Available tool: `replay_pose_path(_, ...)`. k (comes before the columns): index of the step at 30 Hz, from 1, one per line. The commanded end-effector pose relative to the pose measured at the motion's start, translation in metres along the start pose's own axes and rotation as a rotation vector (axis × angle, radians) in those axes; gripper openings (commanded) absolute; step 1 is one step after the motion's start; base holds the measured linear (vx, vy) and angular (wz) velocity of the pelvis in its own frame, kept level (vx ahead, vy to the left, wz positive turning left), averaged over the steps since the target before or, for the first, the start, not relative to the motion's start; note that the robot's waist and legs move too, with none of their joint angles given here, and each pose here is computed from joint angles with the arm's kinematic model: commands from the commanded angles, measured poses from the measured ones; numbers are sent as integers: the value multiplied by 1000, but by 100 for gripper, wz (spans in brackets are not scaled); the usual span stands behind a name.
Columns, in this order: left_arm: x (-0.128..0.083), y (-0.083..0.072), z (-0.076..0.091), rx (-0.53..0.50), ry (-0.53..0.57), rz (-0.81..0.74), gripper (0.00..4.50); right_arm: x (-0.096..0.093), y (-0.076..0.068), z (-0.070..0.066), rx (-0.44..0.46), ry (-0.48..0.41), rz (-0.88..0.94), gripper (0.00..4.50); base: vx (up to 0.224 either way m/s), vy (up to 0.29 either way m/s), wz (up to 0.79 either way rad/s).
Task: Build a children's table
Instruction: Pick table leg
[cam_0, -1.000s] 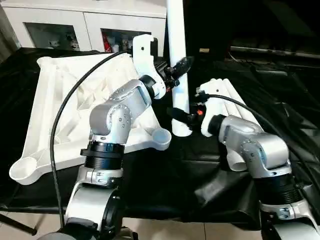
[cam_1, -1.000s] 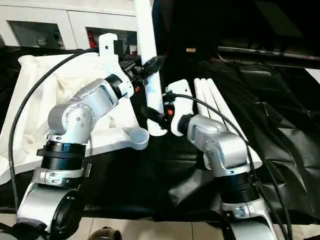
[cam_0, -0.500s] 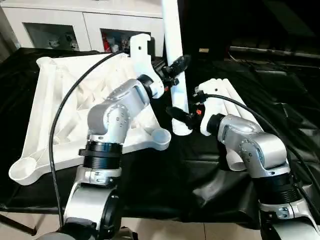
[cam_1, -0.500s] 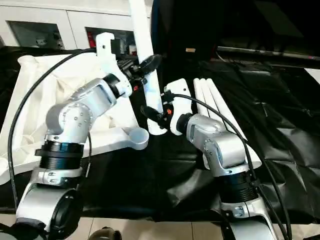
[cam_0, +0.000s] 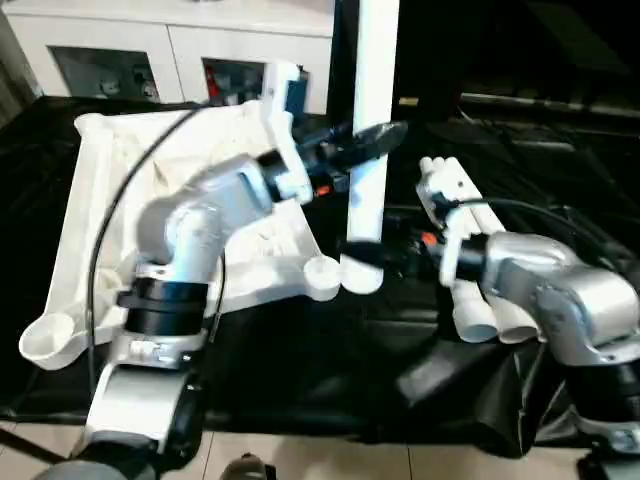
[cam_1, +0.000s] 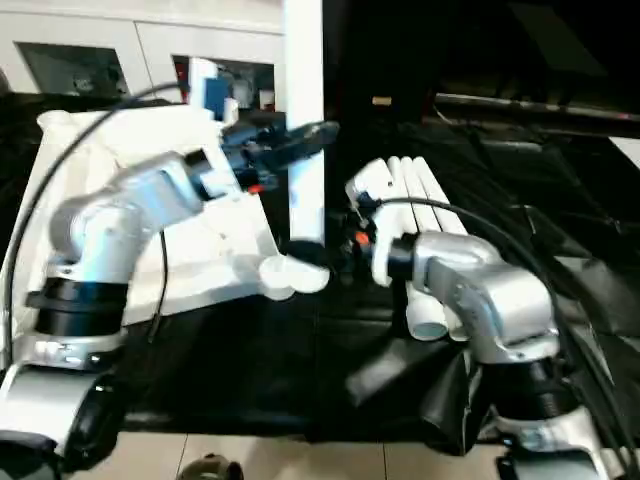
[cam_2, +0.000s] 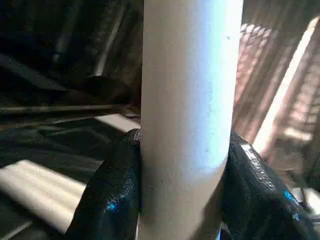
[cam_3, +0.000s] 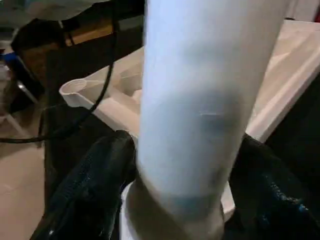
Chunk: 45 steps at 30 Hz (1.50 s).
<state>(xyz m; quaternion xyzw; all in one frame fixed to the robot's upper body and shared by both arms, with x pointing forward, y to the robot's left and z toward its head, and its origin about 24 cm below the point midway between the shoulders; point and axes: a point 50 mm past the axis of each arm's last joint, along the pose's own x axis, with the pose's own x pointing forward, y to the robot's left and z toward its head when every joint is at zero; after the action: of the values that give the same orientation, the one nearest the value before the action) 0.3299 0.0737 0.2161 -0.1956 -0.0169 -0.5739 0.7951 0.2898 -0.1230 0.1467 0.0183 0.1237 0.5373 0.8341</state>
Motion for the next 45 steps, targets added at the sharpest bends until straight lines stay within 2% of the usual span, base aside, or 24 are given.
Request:
replay_pose_path(1,4,-8,11,0,-33,-59,185,-1,4,-1,19,3,26,270,0,0,0)
replay_pose_path(3,4,-9,11,-14,-38,-78,185,0,5,-2,23,2,29,238,0,0,0)
replay_pose_path(9,4,-12,10,-32,-48,-113,185,1,5,-2,26,0,28,215,0,0,0)
replay_pose_path(13,4,-8,8,-19,-33,-57,185,3,4,-3,23,0,6,207,0,0,0)
replay_pose_path(14,5,-5,7,-15,-26,-24,185,3,3,-3,21,1,-4,207,0,0,0)
replay_pose_path(16,8,4,2,-35,5,78,255,7,0,-4,16,3,-44,206,0,0,0)
replay_pose_path(18,10,8,-2,5,29,148,261,10,-3,-6,10,7,-85,205,0,0,0)
replay_pose_path(20,15,14,-8,91,59,295,291,16,-7,-7,1,9,-150,204,0,0,0)
replay_pose_path(21,15,14,-8,91,59,295,291,16,-7,-7,1,9,-150,204,0,0,0)
replay_pose_path(23,20,18,-12,99,27,407,302,24,-13,-9,4,8,-242,201,0,0,0)
replay_pose_path(26,21,18,-15,121,28,460,302,29,-17,-10,12,4,-301,200,0,0,0)
replay_pose_path(27,22,18,-16,125,28,478,278,31,-18,-11,16,2,-320,200,0,0,0)
replay_pose_path(32,23,21,-17,109,-4,576,244,35,-26,-10,21,1,-415,200,0,0,0)
replay_pose_path(36,23,21,-15,90,-31,577,215,37,-29,-9,7,-4,-447,200,0,0,0)
replay_pose_path(37,23,21,-14,87,-34,572,198,37,-29,-9,8,-9,-445,235,0,0,0)
replay_pose_path(38,23,20,-13,80,-45,566,198,38,-29,-8,31,-29,-424,235,0,0,0)
replay_pose_path(40,23,20,-12,75,-49,556,191,38,-28,-7,49,-41,-407,270,0,0,0)
replay_pose_path(45,22,17,-10,75,-55,502,185,36,-23,-4,44,-38,-332,309,0,0,0)
